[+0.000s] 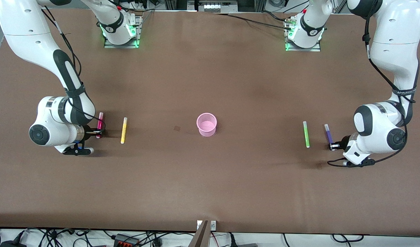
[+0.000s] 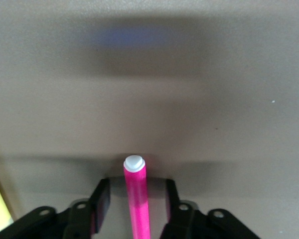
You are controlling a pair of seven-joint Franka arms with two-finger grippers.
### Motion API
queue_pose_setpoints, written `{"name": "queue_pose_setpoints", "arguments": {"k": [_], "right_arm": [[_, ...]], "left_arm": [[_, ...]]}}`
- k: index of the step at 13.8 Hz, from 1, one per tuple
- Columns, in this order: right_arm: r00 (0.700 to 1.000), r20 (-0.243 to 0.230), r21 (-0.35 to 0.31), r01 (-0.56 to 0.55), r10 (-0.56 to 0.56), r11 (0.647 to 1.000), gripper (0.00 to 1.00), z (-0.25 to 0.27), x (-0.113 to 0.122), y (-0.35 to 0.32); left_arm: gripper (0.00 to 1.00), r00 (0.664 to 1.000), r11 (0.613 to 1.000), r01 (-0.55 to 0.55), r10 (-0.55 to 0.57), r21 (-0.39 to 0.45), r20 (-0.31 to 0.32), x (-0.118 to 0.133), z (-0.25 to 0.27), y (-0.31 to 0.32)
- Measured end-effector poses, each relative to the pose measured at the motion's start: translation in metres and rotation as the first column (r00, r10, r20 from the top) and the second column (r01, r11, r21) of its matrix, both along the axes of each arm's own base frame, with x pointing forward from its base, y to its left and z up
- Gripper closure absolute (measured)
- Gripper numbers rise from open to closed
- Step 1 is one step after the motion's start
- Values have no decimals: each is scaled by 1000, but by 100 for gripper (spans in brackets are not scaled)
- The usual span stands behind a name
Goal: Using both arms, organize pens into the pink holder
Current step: 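Close both grippers on the magenta and purple pens, then lift the pens while the left gripper carries the purple pen to the cup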
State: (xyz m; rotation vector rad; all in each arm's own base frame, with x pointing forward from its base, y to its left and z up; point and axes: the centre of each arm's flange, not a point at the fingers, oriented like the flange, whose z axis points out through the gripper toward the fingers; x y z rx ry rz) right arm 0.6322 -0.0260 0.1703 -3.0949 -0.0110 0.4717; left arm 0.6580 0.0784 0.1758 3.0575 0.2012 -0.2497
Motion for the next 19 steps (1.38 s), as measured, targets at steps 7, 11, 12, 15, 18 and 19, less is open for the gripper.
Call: {"name": "queue_pose_setpoints", "arguments": {"k": [7, 11, 12, 15, 18, 19], "right_arm": [[1000, 3, -5, -1, 1, 1000, 83, 2, 1, -3], [999, 7, 10, -51, 51, 999, 83, 3, 2, -3], [997, 15, 17, -77, 77, 997, 83, 7, 5, -3], [989, 17, 44, -150, 149, 988, 83, 45, 23, 6], [967, 26, 94, -254, 252, 963, 83, 109, 42, 33], [962, 40, 117, -274, 272, 954, 83, 122, 46, 42]], "left_arm": [[82, 980, 978, 189, -194, -92, -41, 6, 123, -61], [82, 906, 892, 402, -419, -206, -49, -8, 187, -181], [82, 876, 855, 462, -482, -236, -31, -13, 200, -215], [82, 785, 692, 591, -612, -415, 97, -38, 234, -327], [82, 671, 498, 724, -668, -477, 322, -43, 240, -396], [82, 614, 432, 778, -676, -456, 406, -43, 235, -416]]}}
